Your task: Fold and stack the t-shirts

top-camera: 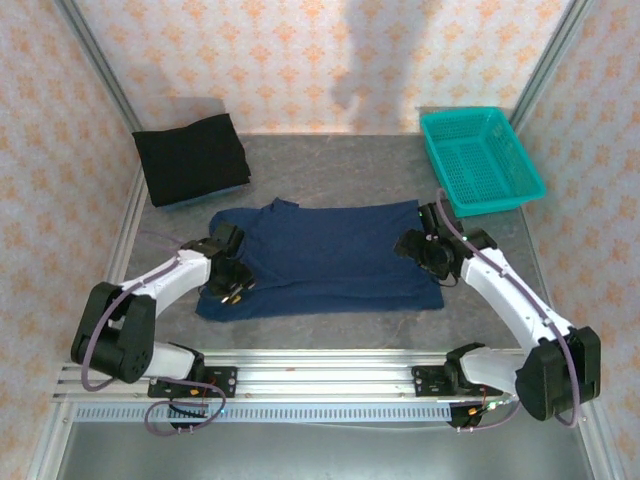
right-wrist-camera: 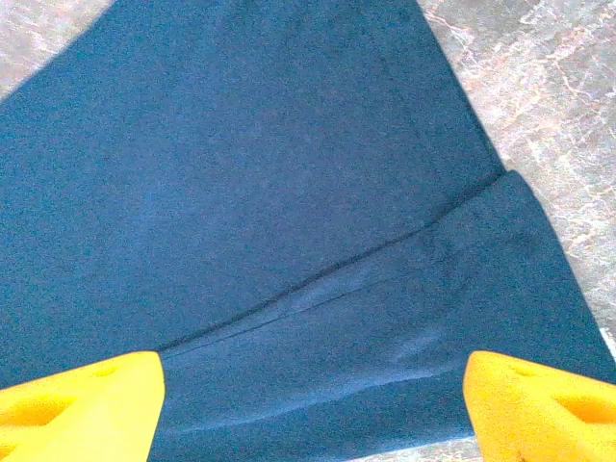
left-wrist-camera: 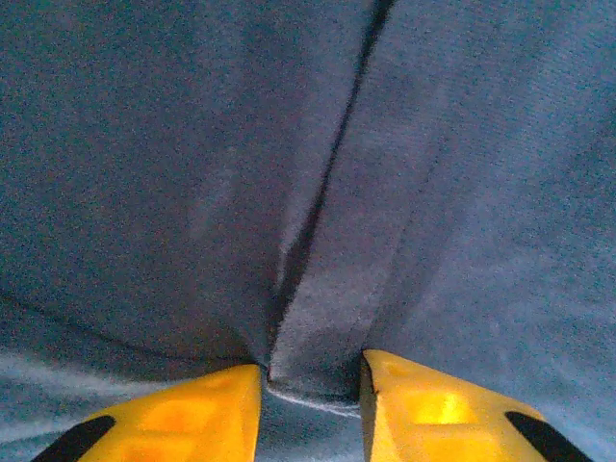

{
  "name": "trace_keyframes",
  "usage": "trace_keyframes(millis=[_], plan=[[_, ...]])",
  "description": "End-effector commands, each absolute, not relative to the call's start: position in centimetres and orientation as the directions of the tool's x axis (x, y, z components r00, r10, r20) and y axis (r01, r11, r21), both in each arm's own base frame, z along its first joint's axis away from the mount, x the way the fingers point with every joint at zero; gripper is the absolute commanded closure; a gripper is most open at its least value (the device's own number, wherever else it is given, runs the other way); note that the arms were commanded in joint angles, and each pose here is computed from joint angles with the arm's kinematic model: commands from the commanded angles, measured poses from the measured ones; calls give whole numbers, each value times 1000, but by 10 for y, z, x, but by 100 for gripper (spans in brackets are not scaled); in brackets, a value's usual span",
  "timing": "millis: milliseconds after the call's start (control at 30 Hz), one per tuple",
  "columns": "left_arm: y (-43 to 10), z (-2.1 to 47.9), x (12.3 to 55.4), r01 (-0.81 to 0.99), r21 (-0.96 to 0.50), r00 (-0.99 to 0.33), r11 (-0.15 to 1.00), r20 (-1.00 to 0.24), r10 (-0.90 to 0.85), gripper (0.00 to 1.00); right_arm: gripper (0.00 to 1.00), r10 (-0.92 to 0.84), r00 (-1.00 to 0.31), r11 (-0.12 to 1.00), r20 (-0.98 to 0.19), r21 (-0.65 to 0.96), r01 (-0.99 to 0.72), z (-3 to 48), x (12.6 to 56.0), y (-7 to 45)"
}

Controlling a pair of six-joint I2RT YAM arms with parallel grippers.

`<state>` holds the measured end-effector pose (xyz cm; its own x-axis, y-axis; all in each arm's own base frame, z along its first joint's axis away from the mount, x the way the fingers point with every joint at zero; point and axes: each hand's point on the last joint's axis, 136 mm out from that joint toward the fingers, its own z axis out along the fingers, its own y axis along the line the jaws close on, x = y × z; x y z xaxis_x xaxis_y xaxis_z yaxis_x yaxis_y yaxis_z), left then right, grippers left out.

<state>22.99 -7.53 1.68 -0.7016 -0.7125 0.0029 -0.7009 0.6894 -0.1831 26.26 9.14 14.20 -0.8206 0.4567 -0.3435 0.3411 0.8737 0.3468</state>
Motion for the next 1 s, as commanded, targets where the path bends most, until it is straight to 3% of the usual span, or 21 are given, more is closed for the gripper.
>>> trace_keyframes(millis=[0, 300, 367, 467, 633, 967], plan=[[-69, 18, 236, -697, -159, -702, 699, -44, -710, 80, 18, 436, -811, 874, -389, 397, 279, 163, 264, 98], [-67, 43, 249, -669, -170, -720, 723, -91, -688, 91, 18, 419, -809, 874, -412, 423, 237, 177, 263, 101], [-67, 45, 249, -669, -168, -721, 724, -92, -687, 89, 18, 418, -810, 874, -411, 425, 236, 177, 263, 102], [-66, 44, 246, -669, -159, -723, 726, -88, -686, 78, 18, 412, -815, 877, -408, 422, 232, 175, 262, 102], [-61, 47, 239, -675, -144, -718, 724, -99, -689, 69, 17, 402, -824, 880, -400, 416, 227, 174, 259, 102], [-60, 39, 240, -686, -138, -708, 715, -100, -699, 70, 17, 388, -833, 885, -394, 410, 219, 174, 256, 102]])
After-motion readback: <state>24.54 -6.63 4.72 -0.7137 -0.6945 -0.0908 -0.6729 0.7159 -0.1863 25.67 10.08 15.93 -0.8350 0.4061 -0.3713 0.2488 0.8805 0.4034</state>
